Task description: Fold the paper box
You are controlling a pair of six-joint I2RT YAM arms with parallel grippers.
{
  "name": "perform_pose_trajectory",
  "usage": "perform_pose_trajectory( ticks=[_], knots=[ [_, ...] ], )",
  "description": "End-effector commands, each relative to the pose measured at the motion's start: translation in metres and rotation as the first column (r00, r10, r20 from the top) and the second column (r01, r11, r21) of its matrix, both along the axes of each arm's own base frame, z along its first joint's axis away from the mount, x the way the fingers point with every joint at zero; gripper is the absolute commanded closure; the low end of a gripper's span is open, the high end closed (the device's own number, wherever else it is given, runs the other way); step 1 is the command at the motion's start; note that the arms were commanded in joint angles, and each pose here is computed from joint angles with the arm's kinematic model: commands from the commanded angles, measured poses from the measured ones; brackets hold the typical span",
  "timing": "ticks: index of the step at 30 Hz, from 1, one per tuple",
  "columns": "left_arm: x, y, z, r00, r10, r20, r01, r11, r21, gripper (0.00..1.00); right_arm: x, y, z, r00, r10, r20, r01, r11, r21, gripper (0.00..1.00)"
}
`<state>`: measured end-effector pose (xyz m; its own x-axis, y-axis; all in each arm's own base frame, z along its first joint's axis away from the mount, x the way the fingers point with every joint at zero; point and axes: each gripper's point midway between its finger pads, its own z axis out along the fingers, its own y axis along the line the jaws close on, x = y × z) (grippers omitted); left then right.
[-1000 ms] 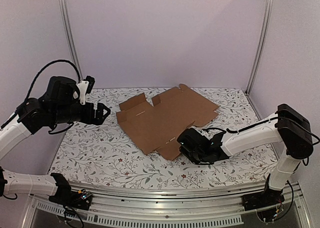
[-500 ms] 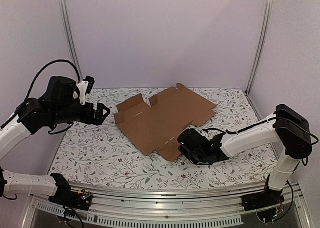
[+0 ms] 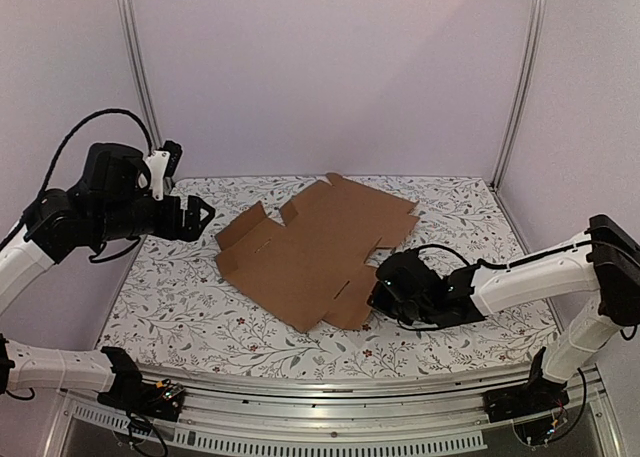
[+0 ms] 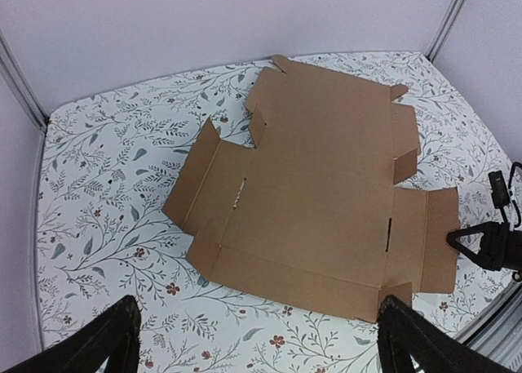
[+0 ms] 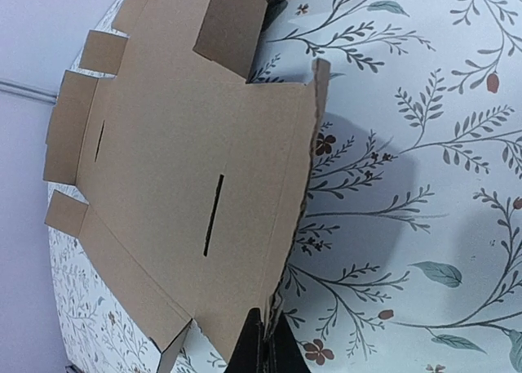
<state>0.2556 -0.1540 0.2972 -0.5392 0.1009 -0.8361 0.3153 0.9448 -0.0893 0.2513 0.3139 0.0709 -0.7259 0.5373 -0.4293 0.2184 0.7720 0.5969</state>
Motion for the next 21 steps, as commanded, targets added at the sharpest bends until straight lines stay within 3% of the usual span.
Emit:
perform_pose_trajectory(
  ticks=[1, 4, 11, 14, 21],
  knots=[
    [-0.002, -0.001, 0.007, 1.0, -0.014, 0.01, 0.013, 1.0, 0.027, 0.0, -0.016, -0.001, 0.011, 0.975, 0.224, 0.017, -0.222, 0.972, -0.079, 1.0],
    [-0.001, -0.001, 0.01, 1.0, -0.015, 0.018, 0.015, 0.999, 0.033, 0.0, -0.022, -0.005, 0.022, 0.952, 0.307, 0.012, -0.304, 0.945, -0.119, 1.0],
    [0.001, -0.003, 0.012, 1.0, -0.021, 0.018, 0.021, 0.999, 0.029, 0.01, -0.023, -0.023, 0.047, 0.857, 0.508, -0.088, -0.505, 0.793, -0.341, 1.0],
    [0.001, -0.006, 0.01, 0.999, -0.03, 0.012, 0.029, 0.999, 0.026, 0.01, -0.01, -0.028, 0.057, 0.821, 0.557, -0.127, -0.559, 0.74, -0.373, 1.0],
    [-0.001, -0.008, 0.01, 0.999, -0.042, 0.007, 0.042, 0.999, 0.012, 0.0, 0.017, -0.032, 0.071, 0.709, 0.658, -0.255, -0.679, 0.538, -0.5, 1.0]
  ],
)
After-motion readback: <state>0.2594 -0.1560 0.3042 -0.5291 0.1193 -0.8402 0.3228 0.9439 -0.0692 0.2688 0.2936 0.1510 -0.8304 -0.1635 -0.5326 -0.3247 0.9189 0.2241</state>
